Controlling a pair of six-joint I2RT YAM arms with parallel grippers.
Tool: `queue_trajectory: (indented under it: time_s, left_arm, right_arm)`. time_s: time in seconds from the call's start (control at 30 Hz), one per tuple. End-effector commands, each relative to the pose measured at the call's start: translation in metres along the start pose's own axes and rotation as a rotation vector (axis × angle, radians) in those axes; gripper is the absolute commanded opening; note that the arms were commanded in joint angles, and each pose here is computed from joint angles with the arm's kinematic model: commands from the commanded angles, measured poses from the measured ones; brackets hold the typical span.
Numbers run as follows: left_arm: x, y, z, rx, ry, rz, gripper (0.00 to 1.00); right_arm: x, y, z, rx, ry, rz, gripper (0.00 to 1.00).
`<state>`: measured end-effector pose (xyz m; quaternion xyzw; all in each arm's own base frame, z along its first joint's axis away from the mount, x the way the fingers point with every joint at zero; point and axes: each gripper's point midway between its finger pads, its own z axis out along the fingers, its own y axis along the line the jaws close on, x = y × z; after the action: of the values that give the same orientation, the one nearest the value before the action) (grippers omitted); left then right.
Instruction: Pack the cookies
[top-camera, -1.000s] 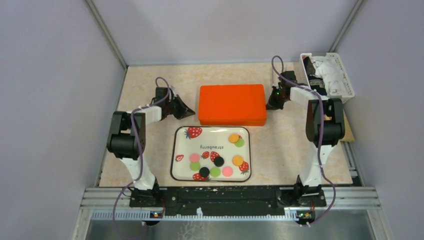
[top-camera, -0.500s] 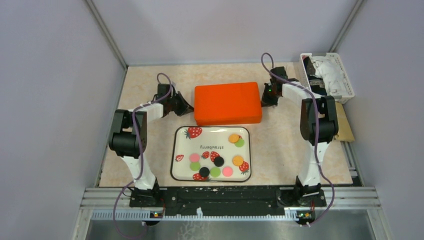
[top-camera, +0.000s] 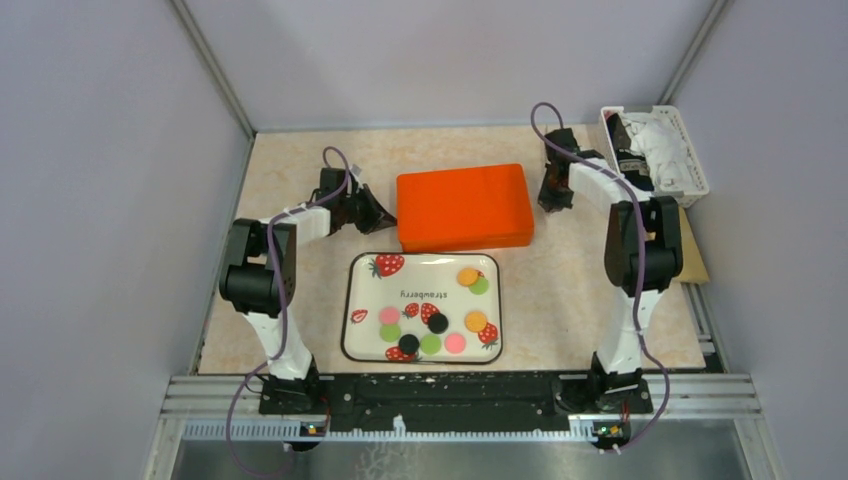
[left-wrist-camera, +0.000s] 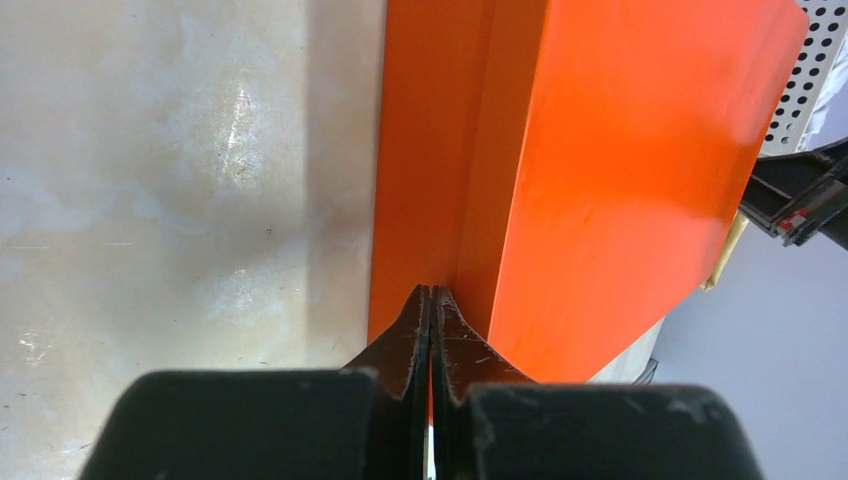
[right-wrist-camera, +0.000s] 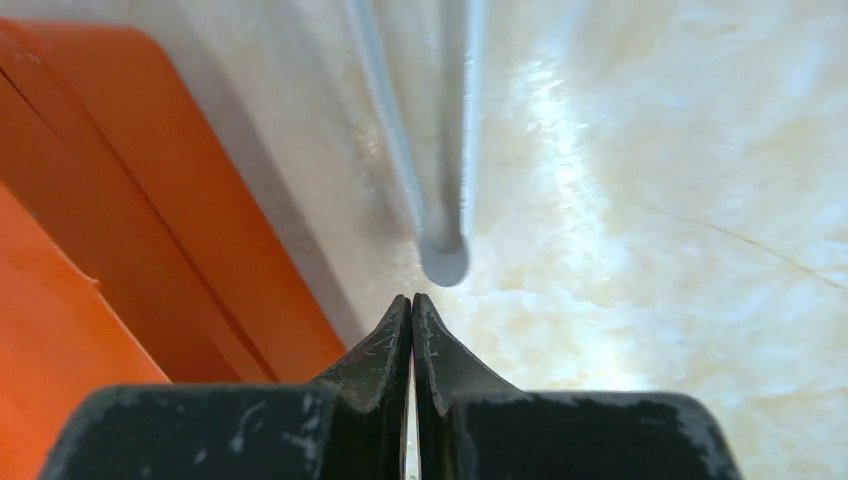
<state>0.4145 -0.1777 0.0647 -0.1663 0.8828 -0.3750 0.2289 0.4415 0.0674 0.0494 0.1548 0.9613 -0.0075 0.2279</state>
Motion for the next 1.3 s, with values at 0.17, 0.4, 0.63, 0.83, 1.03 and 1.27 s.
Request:
queue_trajectory:
  time_s: [0.17, 0.4, 0.63, 0.83, 1.03, 1.27]
  left_arm:
    - [0.001, -0.017, -0.002, 0.069, 0.010, 0.032, 0.00]
    - [-0.003, -0.021, -0.002, 0.075, 0.008, 0.035, 0.00]
    - [-0.002, -0.020, -0.001, 0.077, 0.016, 0.033, 0.00]
    - [-0.001, -0.019, 0.001, 0.076, 0.017, 0.031, 0.00]
    - [-0.001, -0.020, 0.000, 0.076, 0.018, 0.030, 0.00]
    - [-0.002, -0.024, -0.002, 0.084, 0.012, 0.042, 0.00]
  right_arm:
    - [-0.031, -0.019, -0.025, -0.009, -0.088, 0.054, 0.00]
    - [-0.009, 0.012, -0.007, -0.301, 0.004, 0.072, 0.00]
    - [-0.047, -0.014, -0.051, -0.158, -0.170, 0.074, 0.00]
    - [-0.076, -0.010, -0.113, -0.070, -0.342, 0.030, 0.00]
    - [-0.071, 0.051, -0.149, -0.155, -0.378, -0.133, 0.00]
    - [-0.047, 0.088, -0.121, -0.168, -0.286, -0.228, 0.00]
